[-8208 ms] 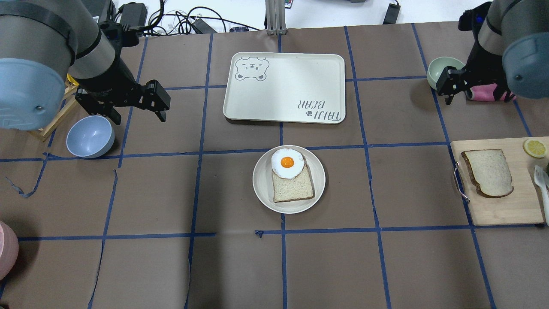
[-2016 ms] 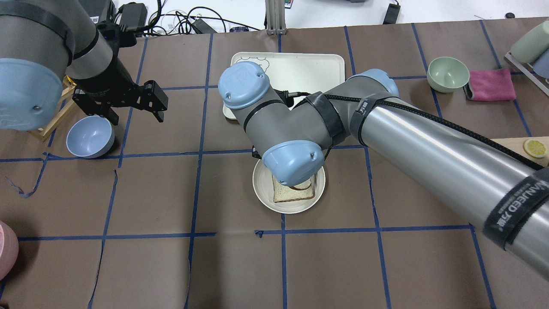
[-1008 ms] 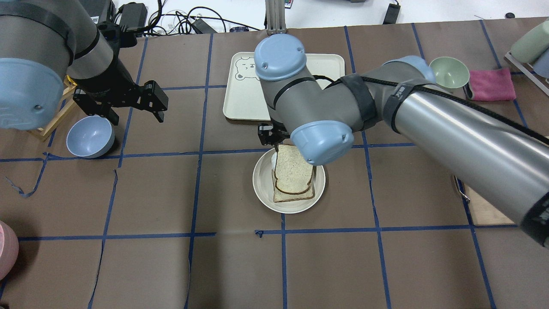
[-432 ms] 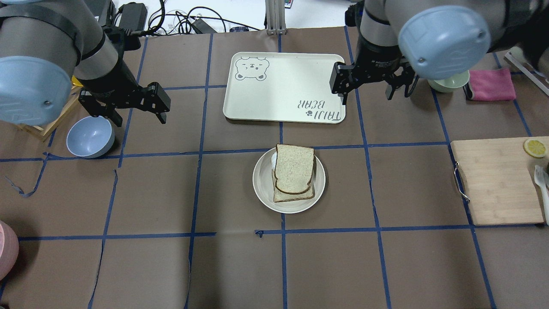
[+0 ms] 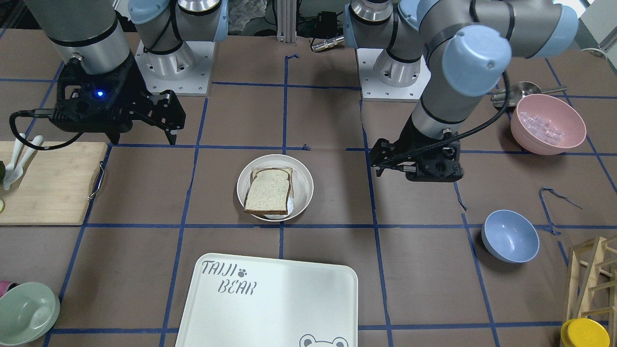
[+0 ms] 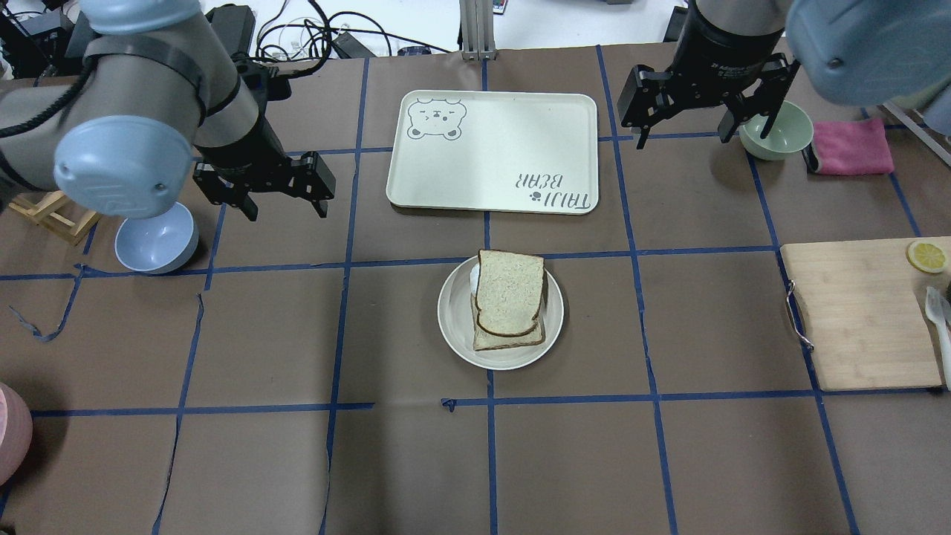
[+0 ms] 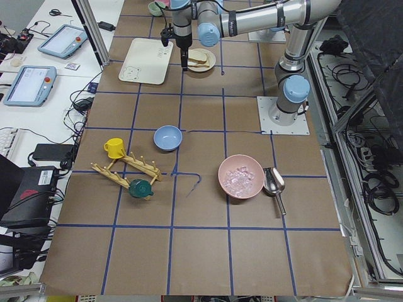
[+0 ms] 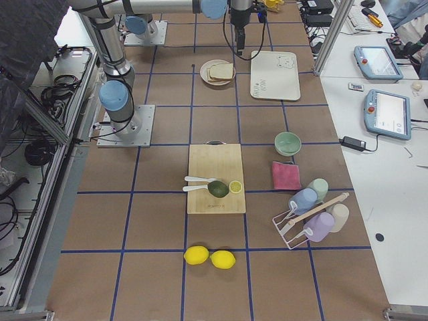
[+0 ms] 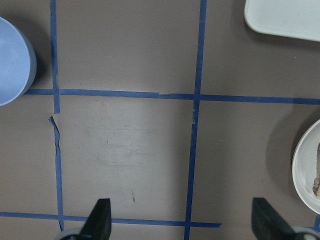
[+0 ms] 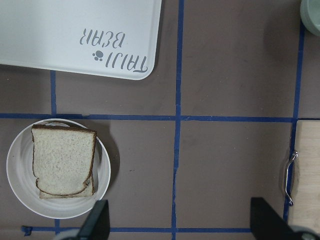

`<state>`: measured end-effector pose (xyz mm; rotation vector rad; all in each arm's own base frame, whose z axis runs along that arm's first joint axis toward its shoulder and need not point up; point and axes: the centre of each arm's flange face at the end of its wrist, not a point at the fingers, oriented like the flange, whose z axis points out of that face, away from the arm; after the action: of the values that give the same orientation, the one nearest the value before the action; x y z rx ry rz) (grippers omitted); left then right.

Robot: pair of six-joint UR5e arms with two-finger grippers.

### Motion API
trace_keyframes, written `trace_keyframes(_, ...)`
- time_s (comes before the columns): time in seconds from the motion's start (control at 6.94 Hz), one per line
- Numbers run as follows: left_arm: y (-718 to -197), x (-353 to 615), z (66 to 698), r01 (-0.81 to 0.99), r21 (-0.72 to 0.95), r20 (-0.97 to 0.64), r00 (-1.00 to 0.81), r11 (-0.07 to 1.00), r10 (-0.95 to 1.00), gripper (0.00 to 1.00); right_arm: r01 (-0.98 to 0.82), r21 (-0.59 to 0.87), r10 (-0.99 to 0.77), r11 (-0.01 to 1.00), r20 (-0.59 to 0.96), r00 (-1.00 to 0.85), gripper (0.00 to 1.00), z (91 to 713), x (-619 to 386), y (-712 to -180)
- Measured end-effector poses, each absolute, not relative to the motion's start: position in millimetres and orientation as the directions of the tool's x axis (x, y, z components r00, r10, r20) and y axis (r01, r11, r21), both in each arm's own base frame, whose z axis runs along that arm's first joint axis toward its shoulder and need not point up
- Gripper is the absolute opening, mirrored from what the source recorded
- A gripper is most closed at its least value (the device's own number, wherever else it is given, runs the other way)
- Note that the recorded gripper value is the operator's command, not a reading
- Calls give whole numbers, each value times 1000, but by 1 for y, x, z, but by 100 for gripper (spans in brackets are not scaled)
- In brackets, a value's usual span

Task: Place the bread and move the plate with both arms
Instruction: 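Raise the right gripper away while the left gripper reaches toward the plate, then grip the rim of the white plate with the left gripper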

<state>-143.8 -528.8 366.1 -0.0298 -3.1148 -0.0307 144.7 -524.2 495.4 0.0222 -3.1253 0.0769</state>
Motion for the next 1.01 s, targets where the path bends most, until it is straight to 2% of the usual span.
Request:
trace_keyframes(0.72, -515, -240, 244, 128, 42, 94, -988, 991, 124, 98, -10, -63, -10, 998, 12, -1000, 100, 502, 128, -528)
trace_keyframes(0.86, -508, -253, 225, 144, 50, 98, -986, 988, 138, 91, -12, -63, -11, 998, 12, -1000, 100, 503, 128, -528)
trace_keyframes(1.01, -501, -264, 208, 152, 46, 100, -984, 987, 147, 74, -13, -62, -12, 998, 11, -1000, 100, 502, 128, -528)
